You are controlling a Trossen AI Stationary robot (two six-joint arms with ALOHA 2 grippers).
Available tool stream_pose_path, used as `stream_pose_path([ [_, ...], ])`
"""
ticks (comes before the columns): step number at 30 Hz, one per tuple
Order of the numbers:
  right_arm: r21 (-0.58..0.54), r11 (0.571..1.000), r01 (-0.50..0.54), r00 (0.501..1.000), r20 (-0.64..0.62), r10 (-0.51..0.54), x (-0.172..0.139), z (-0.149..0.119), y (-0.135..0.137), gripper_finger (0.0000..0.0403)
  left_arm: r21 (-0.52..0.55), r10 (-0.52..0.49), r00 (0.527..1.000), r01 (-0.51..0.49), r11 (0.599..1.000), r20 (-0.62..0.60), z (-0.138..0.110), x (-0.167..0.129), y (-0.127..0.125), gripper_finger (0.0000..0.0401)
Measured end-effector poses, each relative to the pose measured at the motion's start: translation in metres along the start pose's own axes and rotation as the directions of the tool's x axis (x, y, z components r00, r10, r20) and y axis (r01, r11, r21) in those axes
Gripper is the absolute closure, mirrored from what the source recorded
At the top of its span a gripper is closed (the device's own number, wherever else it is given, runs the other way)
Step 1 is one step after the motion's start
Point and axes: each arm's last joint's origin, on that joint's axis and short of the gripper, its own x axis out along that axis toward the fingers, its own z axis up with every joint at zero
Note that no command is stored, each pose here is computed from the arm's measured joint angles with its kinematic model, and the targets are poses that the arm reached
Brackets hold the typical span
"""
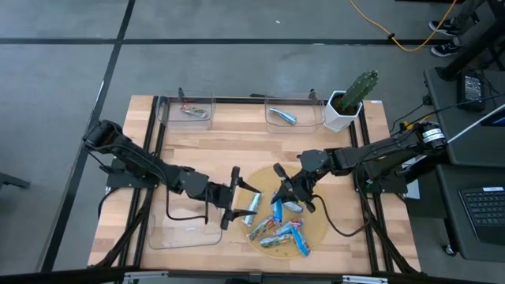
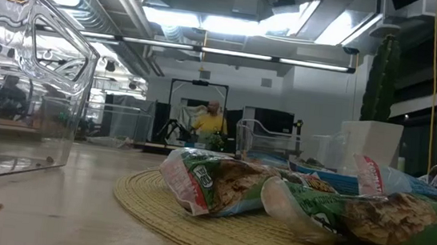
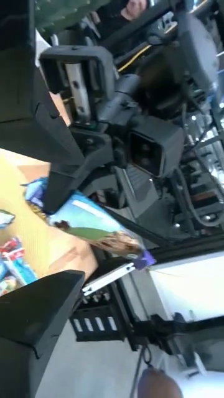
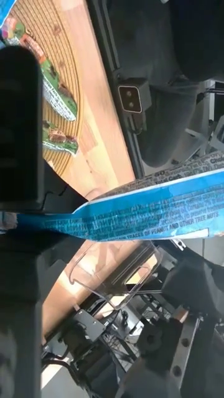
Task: Pick and place Granola Bars by type
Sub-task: Put the blue granola bar into the bottom transparent bin
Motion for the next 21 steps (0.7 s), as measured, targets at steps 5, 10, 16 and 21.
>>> stream_pose_path([
  [5,-0.006,1.000,0.019,1.000,0.003,-0.019,0.003,-0.005,-0.005,0.0366,-0.002,-0.019,0.998,0.019,1.000,0.057,0.001,0.004,-0.002,0.0115],
  [10,-0.009,0.999,0.034,0.999,0.024,-0.034,0.007,-0.012,-0.012,0.0379,0.021,-0.023,0.999,0.022,1.000,0.031,-0.004,0.019,-0.004,0.0115],
  [16,-0.013,0.999,0.036,0.998,0.061,-0.035,0.007,-0.018,-0.020,0.0374,0.036,-0.018,1.000,0.017,0.999,0.015,-0.006,0.039,0.000,0.0115],
  [21,-0.013,0.999,0.039,0.997,0.061,-0.038,0.007,-0.018,-0.021,0.0364,0.039,-0.011,1.000,0.011,0.999,-0.006,-0.009,0.044,0.004,0.0116],
])
